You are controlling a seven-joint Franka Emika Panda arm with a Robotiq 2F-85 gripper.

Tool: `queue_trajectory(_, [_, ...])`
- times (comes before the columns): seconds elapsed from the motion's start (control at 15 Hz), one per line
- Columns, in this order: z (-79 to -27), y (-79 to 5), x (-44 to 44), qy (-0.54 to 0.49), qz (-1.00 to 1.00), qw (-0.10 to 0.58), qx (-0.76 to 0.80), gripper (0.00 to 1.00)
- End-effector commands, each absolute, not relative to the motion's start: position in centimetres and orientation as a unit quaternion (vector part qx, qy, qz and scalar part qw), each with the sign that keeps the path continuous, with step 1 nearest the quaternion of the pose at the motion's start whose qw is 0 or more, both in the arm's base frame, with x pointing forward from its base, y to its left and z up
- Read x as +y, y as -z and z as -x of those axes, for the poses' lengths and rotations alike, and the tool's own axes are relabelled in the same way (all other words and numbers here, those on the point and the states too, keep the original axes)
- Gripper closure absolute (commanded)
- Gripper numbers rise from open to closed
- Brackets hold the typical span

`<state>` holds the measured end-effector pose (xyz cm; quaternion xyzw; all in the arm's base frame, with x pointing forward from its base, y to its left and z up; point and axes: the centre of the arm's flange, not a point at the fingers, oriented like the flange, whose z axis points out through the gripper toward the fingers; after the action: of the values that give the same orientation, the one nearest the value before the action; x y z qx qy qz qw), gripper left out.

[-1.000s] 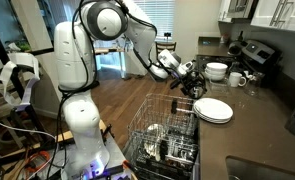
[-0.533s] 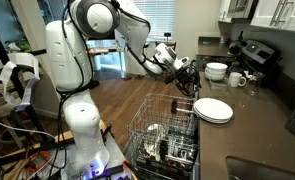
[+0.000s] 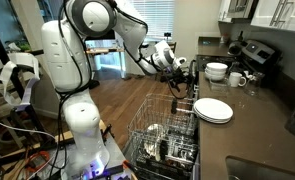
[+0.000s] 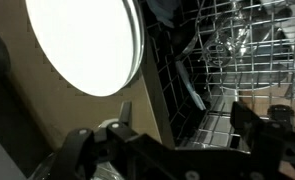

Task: Pick up the white plate from the dishwasher and position it among the white plates on the counter

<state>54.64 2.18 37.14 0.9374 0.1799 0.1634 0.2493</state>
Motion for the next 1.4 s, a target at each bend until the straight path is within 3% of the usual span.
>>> queue_trajectory(0.0, [-54.5, -37.2, 1.2, -0.145, -0.952, 0.195, 0.185, 0.00])
queue_trajectory(0.47, [-55.3, -35.5, -1.3, -0.097, -0.975, 0.131, 0.153, 0.00])
queue_trajectory(1.33, [-56.8, -32.5, -5.5, -0.037, -0.988, 0.098, 0.116, 0.00])
